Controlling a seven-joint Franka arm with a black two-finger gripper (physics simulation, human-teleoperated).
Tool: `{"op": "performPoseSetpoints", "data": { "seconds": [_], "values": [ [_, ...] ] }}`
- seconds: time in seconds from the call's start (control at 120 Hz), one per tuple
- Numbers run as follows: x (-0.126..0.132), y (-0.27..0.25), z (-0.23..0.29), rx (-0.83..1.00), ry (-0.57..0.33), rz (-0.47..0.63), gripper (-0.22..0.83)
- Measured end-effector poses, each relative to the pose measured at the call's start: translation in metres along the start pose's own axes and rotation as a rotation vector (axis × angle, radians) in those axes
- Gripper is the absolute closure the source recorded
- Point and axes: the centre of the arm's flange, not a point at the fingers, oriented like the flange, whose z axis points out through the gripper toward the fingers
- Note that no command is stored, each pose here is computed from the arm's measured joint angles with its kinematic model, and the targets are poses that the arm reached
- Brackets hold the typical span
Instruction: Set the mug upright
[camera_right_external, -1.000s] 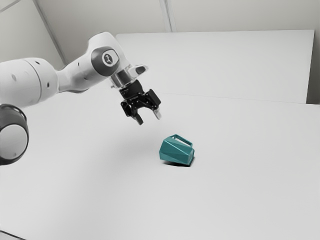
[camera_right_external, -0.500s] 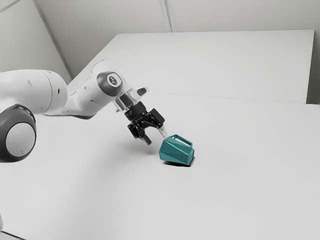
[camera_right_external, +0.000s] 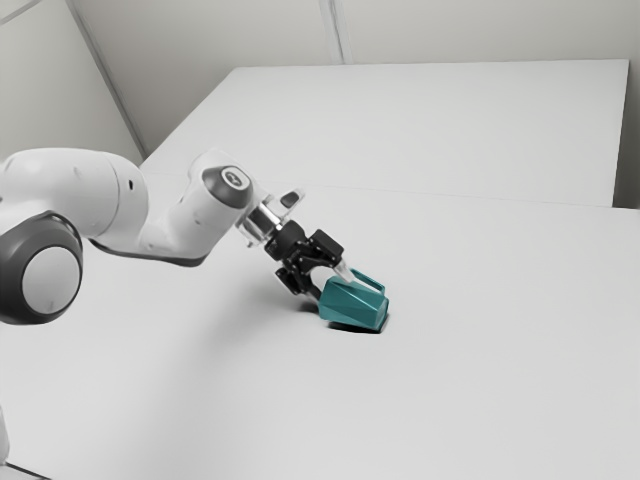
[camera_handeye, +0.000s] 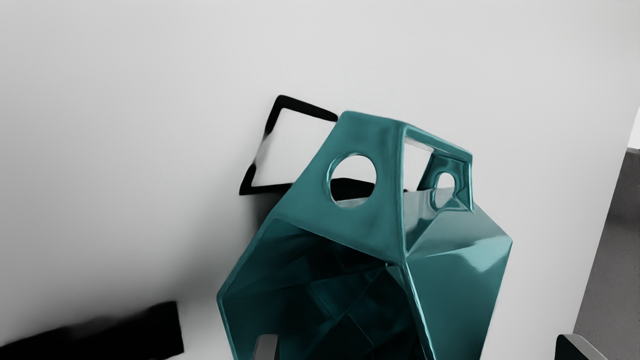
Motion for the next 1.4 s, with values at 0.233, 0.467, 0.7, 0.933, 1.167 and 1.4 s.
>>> {"op": "performPoseSetpoints", "data": {
  "seconds": [0.233,0.467,0.7,0.933,1.167,1.4],
  "values": [
    [-0.004,-0.007,0.006,-0.070,0.025,0.011,0.00],
    [-0.007,-0.010,0.010,-0.117,0.039,0.033,0.02],
    [-0.007,-0.015,0.006,-0.135,0.050,0.060,0.15],
    [-0.010,-0.018,0.010,-0.167,0.045,0.075,0.31],
    [-0.012,-0.015,0.014,-0.210,0.045,0.087,0.42],
    [-0.012,-0.012,0.015,-0.225,0.043,0.104,0.55]
  ]
}}
